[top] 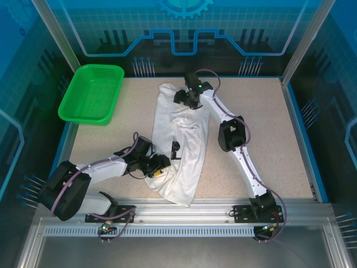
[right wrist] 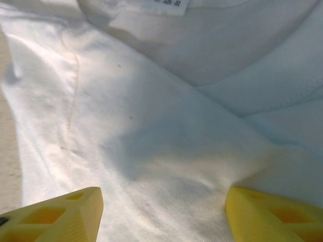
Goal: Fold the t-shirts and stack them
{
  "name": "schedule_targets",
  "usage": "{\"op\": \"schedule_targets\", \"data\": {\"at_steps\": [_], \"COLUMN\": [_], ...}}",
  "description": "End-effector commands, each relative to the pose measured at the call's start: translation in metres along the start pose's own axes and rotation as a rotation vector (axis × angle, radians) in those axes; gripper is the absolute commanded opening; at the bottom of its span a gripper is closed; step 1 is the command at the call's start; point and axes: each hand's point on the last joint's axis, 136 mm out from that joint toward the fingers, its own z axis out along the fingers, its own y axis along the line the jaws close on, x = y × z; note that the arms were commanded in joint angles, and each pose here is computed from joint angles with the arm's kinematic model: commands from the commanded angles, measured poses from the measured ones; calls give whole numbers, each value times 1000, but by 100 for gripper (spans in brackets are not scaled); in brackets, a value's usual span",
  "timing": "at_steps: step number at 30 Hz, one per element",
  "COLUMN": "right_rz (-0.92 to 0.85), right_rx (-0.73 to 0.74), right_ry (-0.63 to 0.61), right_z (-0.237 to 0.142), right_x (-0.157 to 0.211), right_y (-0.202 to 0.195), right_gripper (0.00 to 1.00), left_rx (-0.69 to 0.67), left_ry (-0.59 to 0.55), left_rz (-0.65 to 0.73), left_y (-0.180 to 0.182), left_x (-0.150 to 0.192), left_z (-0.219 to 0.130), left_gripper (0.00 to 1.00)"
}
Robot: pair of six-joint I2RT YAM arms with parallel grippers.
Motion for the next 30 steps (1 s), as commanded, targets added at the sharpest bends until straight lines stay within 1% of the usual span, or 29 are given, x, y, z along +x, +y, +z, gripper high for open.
{"op": "schedule_targets", "data": {"at_steps": [1, 3, 4, 6, 8, 10, 11, 12, 14, 17, 18, 19, 20, 21, 23, 25, 28, 30], "right_rz": [70, 132, 131, 108, 100, 128, 149, 168, 196, 203, 193, 187, 168, 149, 126, 114, 107, 99], "right_rx": [-94, -203, -224, -240, -265, -244, -204, -145, -22, 51, 85, 124, 135, 141, 158, 196, 250, 292], "right_ry": [138, 115, 85, -5, -72, -106, -110, -113, -82, 33, 71, 107, 109, 124, 150, 182, 224, 243], "right_z": [41, 19, 3, -41, -84, -120, -133, -143, -144, -132, -125, -118, -123, -117, -106, -94, -74, -64], "right_x": [37, 13, 0, -31, -54, -66, -65, -62, -42, -3, 10, 24, 31, 42, 60, 73, 83, 84], "right_y": [-2, 18, 25, 40, 51, 46, 36, 23, -6, -35, -45, -55, -55, -57, -61, -69, -84, -94], "right_gripper": [70, 73, 73, 74, 75, 74, 73, 72, 68, 52, 44, 40, 37, 34, 33, 33, 32, 32], "left_rx": [-112, -152, -165, -185, -184, -170, -160, -153, -144, -127, -135, -149, -173, -199, -231, -265, -318, -334], "left_ry": [23, -32, -67, -173, -273, -345, -368, -383, -399, -394, -382, -372, -365, -351, -323, -300, -265, -233], "left_rz": [-52, 15, 45, 108, 150, 172, 175, 175, 161, 122, 111, 105, 108, 102, 91, 70, 55, 40], "left_y": [20, 8, 2, -17, -36, -55, -66, -76, -91, -102, -103, -102, -100, -95, -87, -74, -57, -50], "left_x": [10, -1, -7, -25, -41, -58, -68, -79, -102, -142, -155, -165, -176, -186, -201, -215, -237, -247], "left_z": [-9, -27, -38, -67, -90, -103, -105, -103, -96, -76, -69, -63, -54, -45, -29, -12, 12, 28], "left_gripper": [61, 65, 67, 70, 73, 75, 75, 72, 63, 46, 41, 36, 33, 32, 30, 30, 30, 29]}}
